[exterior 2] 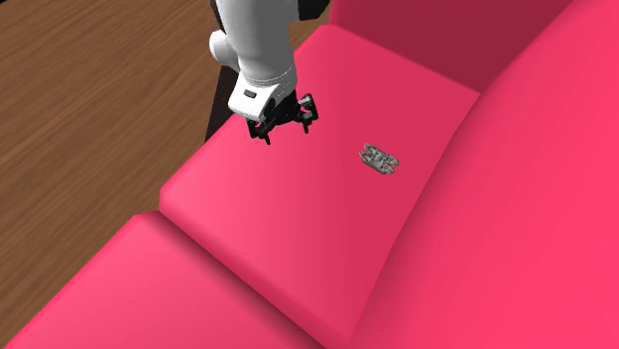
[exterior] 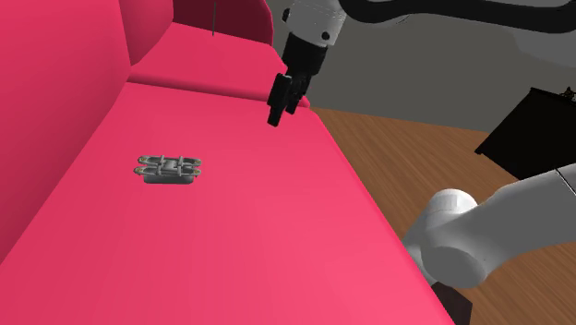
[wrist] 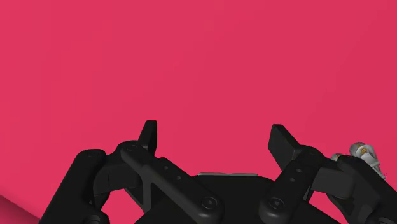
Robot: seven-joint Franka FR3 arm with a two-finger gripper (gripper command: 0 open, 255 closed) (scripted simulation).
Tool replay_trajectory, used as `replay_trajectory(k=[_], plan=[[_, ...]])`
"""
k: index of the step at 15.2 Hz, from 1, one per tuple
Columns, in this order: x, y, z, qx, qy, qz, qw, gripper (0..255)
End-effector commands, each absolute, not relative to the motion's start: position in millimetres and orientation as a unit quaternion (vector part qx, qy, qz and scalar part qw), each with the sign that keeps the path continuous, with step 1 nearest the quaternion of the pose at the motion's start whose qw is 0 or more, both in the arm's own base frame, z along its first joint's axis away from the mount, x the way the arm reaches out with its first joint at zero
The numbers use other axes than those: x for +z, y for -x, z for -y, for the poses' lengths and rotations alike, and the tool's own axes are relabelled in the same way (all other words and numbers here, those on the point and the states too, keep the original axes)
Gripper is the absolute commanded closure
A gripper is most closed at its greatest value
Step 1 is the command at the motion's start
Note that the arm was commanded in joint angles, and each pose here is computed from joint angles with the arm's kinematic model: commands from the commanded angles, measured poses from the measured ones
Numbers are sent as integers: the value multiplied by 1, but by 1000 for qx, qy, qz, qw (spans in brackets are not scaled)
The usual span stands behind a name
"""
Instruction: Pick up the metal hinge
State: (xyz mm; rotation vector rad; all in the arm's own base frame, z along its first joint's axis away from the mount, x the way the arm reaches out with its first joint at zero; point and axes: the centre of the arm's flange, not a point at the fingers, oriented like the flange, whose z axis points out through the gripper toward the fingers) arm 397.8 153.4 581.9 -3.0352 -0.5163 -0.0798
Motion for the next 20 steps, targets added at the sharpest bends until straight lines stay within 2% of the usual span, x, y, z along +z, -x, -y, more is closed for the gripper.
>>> replay_trajectory(k=[1, 9, 17, 20], plan=[[581, -410, -178, -24, 978, 204, 28, 0], [570, -433, -284, -17, 940, 340, 17, 0], [557, -426, -392, -9, 883, 470, 5, 0], [546, -425, -394, -9, 882, 471, 5, 0]])
